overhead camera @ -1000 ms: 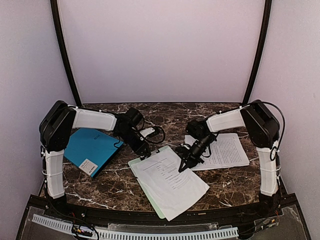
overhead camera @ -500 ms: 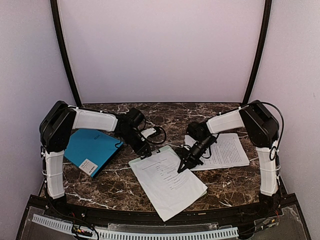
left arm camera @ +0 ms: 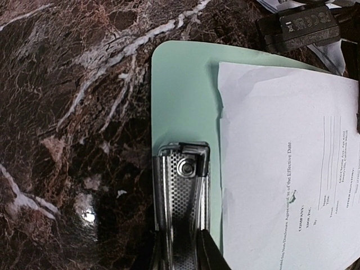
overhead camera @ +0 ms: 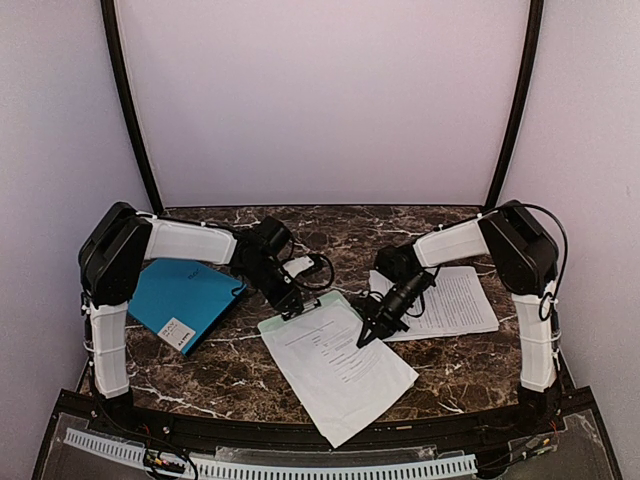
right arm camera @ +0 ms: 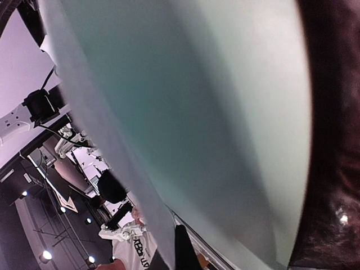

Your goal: Put the files into the folder

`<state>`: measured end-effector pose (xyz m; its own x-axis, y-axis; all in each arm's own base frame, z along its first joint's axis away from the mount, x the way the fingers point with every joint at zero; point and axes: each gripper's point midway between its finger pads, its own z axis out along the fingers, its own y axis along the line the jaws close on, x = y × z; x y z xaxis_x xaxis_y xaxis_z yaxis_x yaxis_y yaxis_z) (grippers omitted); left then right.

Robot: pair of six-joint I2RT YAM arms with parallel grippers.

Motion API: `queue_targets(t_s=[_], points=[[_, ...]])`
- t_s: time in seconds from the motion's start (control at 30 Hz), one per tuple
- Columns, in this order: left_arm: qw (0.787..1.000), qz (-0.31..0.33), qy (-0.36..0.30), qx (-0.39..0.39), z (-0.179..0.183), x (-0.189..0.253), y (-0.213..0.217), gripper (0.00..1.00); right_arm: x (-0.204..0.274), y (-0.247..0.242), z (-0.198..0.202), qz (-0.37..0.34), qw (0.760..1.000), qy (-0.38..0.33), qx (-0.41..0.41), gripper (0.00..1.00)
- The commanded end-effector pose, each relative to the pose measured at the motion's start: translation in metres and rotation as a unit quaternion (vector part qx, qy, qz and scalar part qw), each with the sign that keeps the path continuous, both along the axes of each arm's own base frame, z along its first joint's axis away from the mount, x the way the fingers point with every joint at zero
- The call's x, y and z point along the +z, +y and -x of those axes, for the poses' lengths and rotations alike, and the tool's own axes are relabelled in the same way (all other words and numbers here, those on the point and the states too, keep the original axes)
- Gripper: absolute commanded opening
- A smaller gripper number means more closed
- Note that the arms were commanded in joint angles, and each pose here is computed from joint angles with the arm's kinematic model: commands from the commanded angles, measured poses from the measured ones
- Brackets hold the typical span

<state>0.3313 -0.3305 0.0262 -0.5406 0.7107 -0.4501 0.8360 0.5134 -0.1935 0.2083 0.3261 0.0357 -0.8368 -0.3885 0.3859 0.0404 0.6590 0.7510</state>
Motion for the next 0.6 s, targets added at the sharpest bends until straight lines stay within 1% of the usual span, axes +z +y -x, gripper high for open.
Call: queue_targets(t_s=[0.0, 0.23, 0.57], points=[[0.998, -0.053, 0.022, 0.007, 0.015, -0.031, 0.021, 0.01, 0.012, -0.001, -0.009, -0.013, 1.0, 0.0, -0.015, 0.0], [0.998, -0.052, 0.019, 0.007, 0.015, -0.029, 0.02, 0.01, 0.012, 0.002, -0.019, -0.016, 1.0, -0.003, -0.026, 0.0], [0.998, -0.052, 0.017, 0.007, 0.015, -0.029, 0.021, 0.01, 0.01, 0.002, -0.023, -0.014, 0.999, 0.0, -0.031, 0.0]])
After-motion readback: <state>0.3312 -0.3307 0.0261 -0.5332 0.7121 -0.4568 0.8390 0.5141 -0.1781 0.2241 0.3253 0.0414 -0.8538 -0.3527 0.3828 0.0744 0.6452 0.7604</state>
